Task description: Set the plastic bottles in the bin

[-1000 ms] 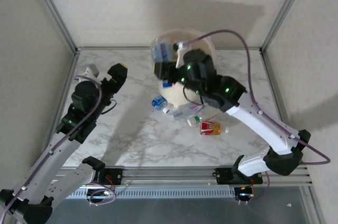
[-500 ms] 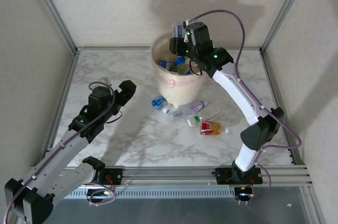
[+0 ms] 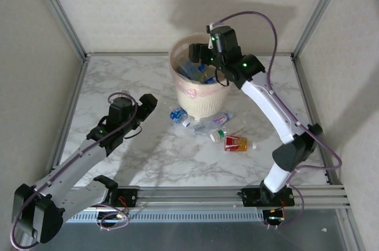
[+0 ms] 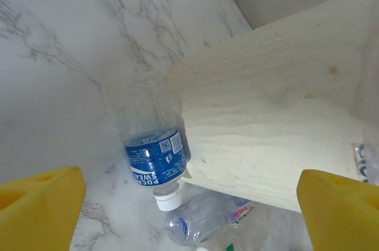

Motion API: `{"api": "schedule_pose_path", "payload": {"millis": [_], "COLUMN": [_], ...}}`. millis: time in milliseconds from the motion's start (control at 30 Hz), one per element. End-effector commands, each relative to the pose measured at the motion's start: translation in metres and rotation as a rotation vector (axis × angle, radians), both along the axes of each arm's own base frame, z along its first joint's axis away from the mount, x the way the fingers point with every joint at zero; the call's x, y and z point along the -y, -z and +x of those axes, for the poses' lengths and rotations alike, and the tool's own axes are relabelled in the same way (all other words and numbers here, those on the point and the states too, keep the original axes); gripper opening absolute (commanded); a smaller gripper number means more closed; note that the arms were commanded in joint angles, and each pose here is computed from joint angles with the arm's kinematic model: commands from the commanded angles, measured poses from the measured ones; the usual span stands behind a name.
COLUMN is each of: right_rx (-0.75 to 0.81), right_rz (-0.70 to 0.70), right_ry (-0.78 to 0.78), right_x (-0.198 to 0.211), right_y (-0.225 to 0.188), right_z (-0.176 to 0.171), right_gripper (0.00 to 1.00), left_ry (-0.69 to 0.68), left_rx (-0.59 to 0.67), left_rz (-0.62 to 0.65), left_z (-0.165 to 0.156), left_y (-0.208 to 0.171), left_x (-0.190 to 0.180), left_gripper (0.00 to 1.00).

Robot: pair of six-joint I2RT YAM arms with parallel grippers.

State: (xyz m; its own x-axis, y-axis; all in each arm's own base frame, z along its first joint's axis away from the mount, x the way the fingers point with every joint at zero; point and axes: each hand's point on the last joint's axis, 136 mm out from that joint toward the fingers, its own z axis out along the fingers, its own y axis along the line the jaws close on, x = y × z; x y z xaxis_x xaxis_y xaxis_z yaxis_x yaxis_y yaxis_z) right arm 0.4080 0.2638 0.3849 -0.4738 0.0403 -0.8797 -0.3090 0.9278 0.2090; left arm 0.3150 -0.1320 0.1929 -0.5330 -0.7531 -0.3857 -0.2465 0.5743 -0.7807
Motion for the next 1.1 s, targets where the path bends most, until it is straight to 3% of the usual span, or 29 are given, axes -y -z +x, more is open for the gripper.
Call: {"api": "schedule_pose_path", "payload": {"millis": [0, 333, 700, 1067], "right_rx": [0.074, 0.001, -0.057, -0.065], "right_rz": [0.069, 0.129, 0.178, 0.211], "right_ry": [-0.014, -0.11, -0.109, -0.115], "right_x": [0.014, 0.019, 0.028, 0.033], "right_y": [-0.037, 0.003, 0.034, 0.039], "right_z": [-0.04, -0.126, -0.153, -0.165], "right_gripper": [0.82, 0.79, 0.73, 0.72], "left_ry": [0.008, -0.05, -0.147, -0.13], "left_rx": [-0.016, -0.151, -0.276, -0.377], "left_rz": [-0.037, -0.055, 0.066, 0.143], "left_z": [0.005, 0.026, 0.078, 0.096], "left_y": [0.008, 0.052, 0.088, 0.13], "left_x": [0.012, 0.039, 0.038, 0.046], "left_gripper": [0.9, 0.88, 0.84, 0.81]}}
